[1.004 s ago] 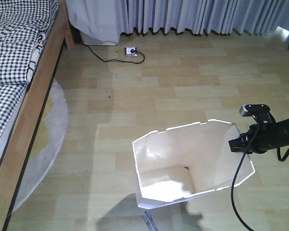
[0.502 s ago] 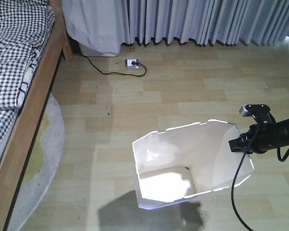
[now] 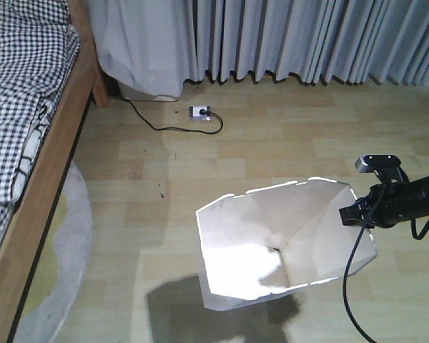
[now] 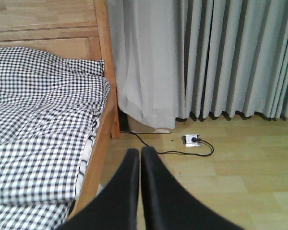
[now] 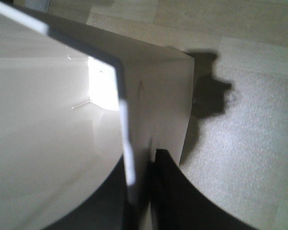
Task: Move trash bin to bedside with robot
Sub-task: 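Drive toward the bed and curtains holding the bin raised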
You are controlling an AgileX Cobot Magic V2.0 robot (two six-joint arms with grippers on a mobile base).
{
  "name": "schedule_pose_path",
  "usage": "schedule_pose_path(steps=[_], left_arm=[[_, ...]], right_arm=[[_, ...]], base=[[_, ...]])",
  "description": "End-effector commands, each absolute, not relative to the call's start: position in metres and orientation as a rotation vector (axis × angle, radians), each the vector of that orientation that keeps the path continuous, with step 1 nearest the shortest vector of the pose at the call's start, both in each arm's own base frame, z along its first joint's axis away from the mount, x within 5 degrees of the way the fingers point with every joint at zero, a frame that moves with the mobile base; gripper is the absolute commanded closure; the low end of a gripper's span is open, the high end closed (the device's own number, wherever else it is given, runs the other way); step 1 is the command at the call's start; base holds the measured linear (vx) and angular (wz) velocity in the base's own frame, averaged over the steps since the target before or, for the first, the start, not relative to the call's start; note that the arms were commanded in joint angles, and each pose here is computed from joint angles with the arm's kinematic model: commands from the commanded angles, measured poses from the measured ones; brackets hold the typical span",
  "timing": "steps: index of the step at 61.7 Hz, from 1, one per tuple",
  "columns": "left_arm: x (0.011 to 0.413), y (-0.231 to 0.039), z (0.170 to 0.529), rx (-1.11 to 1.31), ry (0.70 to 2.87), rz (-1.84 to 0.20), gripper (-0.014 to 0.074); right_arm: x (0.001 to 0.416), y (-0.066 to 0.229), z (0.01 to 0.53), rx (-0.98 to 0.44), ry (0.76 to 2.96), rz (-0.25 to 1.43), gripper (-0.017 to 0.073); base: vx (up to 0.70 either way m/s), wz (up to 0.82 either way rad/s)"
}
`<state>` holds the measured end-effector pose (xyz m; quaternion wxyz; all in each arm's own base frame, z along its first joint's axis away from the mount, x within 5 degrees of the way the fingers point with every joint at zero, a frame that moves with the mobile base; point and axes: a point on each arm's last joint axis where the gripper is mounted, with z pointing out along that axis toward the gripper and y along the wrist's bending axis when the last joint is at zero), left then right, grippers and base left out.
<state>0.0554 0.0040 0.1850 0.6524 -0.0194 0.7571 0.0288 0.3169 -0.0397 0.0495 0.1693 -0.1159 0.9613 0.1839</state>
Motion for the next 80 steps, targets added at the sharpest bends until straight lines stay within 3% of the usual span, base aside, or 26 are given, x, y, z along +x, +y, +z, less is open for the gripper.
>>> schedule_pose_path(steps=[1, 80], left_arm=[[0.0558, 0.0039, 0.1858, -0.045, 1.652, 0.062, 0.06], [0.0558, 0.0039, 0.1858, -0.045, 1.652, 0.062, 0.06]], right_arm=[[0.3257, -0.0302, 0.0827, -0.261, 2.607, 0.711, 0.0566], [0.3259, -0.0302, 0.0828, -0.259, 2.606, 0.712, 0.0566]], base=[[0.3, -0.01], [0.28, -0.04]])
